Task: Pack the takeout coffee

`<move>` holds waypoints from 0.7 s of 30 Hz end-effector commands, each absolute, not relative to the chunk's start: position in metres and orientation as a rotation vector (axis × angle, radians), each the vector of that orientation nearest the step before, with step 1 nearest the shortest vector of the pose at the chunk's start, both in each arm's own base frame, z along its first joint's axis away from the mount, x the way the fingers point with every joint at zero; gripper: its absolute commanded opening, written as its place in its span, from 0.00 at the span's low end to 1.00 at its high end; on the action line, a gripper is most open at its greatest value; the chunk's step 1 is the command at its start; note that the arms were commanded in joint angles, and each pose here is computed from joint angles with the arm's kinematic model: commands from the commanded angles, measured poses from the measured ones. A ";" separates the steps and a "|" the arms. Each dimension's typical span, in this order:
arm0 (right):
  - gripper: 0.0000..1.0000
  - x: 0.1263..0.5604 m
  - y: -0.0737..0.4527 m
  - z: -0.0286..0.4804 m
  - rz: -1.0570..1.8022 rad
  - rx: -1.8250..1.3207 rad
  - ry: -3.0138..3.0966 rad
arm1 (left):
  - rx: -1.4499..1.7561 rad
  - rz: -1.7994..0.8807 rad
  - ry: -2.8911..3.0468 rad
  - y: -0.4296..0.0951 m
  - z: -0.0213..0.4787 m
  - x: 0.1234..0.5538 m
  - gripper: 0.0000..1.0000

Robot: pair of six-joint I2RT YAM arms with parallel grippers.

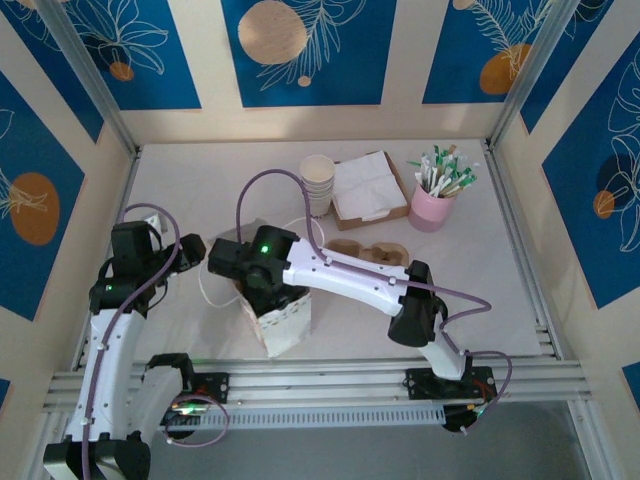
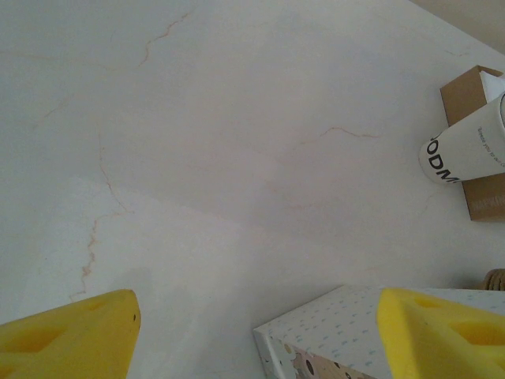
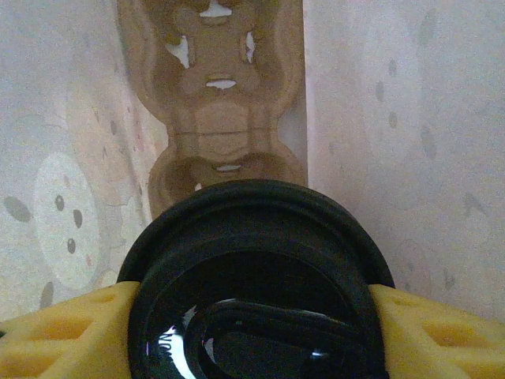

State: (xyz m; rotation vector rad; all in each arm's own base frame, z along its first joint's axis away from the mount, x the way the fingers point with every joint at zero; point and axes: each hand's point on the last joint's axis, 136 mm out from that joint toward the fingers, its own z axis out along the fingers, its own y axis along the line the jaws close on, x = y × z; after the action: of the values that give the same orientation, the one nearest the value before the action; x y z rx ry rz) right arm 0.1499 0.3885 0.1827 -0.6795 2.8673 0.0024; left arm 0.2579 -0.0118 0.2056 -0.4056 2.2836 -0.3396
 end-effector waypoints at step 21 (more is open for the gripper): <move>0.56 0.130 0.382 0.138 -0.030 -0.686 2.979 | -0.422 -0.331 2.278 -0.008 0.204 0.258 0.78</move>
State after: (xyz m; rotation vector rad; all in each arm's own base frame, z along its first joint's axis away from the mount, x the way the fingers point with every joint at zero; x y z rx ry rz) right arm 0.1476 0.3839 0.1607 -0.6853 2.8774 -0.0040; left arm 0.2579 -0.0119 0.2054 -0.4057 2.2839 -0.3395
